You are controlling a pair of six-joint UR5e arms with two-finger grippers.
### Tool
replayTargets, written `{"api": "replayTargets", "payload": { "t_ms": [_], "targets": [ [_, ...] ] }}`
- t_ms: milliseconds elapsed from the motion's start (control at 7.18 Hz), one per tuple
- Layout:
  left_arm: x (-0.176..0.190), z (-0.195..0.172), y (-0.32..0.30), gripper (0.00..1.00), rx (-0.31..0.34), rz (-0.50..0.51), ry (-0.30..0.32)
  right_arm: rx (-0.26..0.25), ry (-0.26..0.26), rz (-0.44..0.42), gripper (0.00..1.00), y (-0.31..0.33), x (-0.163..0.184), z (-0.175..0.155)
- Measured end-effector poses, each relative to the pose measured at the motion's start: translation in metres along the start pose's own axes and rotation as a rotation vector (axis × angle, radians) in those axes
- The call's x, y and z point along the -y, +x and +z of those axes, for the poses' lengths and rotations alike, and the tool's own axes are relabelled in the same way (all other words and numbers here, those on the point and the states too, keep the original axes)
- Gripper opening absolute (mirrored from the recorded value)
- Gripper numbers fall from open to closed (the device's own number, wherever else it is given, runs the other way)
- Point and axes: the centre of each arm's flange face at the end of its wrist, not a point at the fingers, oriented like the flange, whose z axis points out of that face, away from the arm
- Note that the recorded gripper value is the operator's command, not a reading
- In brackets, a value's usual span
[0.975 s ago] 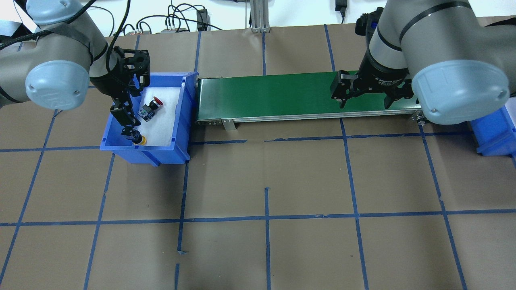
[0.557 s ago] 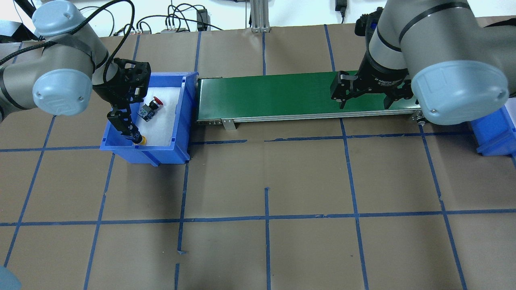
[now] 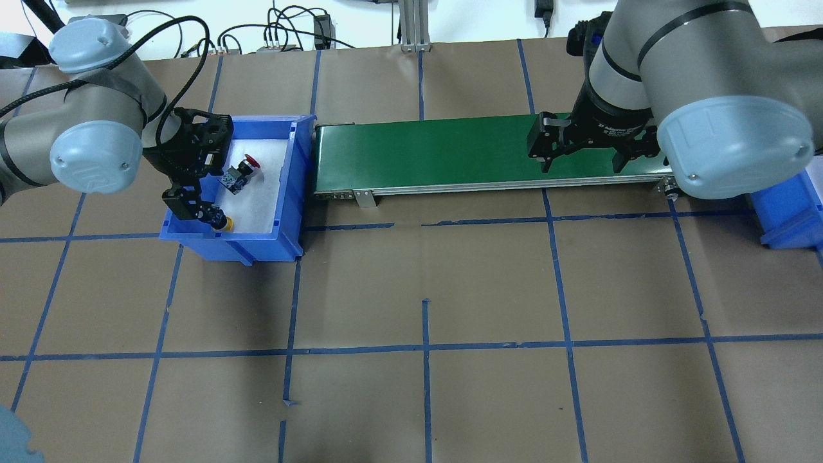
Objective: Transport two buttons from left to right
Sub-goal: 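Lower the left gripper and grasp the yellow-capped button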
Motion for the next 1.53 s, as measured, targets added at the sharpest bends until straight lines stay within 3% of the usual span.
{"api": "replayTargets", "payload": {
  "t_ms": [696,836,975,1114,1532],
  "targets": [
    [-0.01,0.029,-0.005,0.99,0.003,-0.01,-0.042,0.0,-0.002,-0.001,1.0,0.0,0.0,0.001],
    [-0.011,0.037,-0.006,0.79,0.0,-0.013,-0.046,0.0,-0.002,-0.002,1.0,0.0,0.0,0.001],
    [-0.011,0.044,-0.005,0.31,-0.003,-0.013,-0.044,0.0,-0.002,-0.002,1.0,0.0,-0.001,0.001],
    [-0.011,0.049,-0.006,0.25,0.002,-0.013,-0.041,0.0,-0.002,-0.002,1.0,-0.001,-0.001,0.001],
    [-0.012,0.046,-0.01,0.23,0.026,-0.012,-0.049,-0.001,-0.007,-0.002,1.0,-0.001,-0.002,0.003]
  ]
}}
